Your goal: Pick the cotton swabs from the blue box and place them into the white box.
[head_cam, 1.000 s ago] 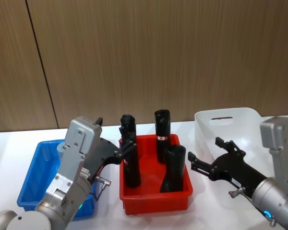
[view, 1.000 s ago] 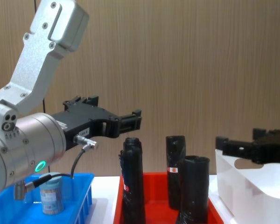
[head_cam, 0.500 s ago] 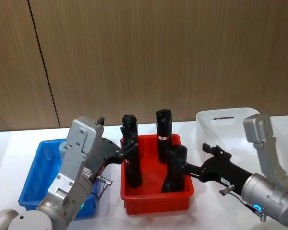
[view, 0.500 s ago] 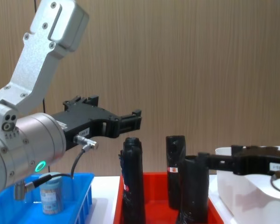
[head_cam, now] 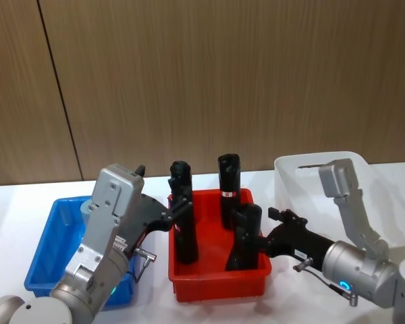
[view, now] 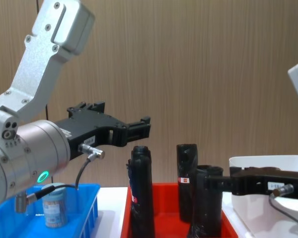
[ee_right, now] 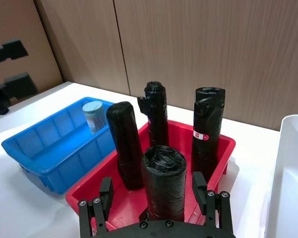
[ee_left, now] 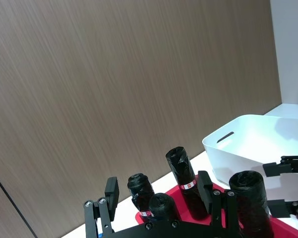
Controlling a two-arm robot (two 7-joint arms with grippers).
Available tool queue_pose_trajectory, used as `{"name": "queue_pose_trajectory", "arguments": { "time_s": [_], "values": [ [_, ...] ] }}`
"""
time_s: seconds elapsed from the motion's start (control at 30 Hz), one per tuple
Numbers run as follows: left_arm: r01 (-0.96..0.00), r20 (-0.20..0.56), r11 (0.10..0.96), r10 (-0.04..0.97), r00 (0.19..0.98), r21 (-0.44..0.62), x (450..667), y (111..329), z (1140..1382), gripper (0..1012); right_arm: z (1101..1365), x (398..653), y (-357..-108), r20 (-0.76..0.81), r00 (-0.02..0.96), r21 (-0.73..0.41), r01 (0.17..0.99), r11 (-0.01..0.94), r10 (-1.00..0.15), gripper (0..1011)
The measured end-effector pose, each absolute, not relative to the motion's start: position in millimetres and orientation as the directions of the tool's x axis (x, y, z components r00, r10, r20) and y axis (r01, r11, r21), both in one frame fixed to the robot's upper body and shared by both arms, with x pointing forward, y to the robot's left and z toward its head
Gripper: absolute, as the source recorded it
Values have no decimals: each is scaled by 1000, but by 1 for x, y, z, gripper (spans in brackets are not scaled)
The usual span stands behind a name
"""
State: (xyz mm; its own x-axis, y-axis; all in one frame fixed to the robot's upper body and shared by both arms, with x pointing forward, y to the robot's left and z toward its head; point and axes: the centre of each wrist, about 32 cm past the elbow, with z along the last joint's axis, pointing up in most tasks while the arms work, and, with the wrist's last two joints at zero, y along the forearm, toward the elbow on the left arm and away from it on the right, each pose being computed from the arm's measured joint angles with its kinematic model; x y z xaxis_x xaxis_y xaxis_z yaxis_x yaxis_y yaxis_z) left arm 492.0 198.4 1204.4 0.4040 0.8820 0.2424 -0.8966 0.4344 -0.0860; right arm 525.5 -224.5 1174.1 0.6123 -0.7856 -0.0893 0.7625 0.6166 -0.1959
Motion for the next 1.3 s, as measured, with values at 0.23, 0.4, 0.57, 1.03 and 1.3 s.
{"name": "queue_pose_trajectory", "arguments": {
  "time_s": [0.23,0.4,0.57,1.03,1.3],
  "values": [
    [-897,242,434,882,404,-86,492,198,1204,1004,1171,535,-222,-93,610,-208,761,614,-787,1002],
    [-897,242,434,882,404,-86,492,198,1204,1004,1170,541,-221,-92,607,-213,763,611,-790,1002],
    [-897,242,434,882,404,-86,492,198,1204,1004,1168,546,-220,-88,603,-219,765,606,-793,1002],
    [-897,243,434,882,404,-86,492,198,1204,1004,1164,557,-215,-78,599,-240,765,598,-797,1002],
    [-897,243,434,882,404,-86,492,198,1204,1004,1162,560,-213,-76,602,-246,761,600,-795,799]
  ]
}}
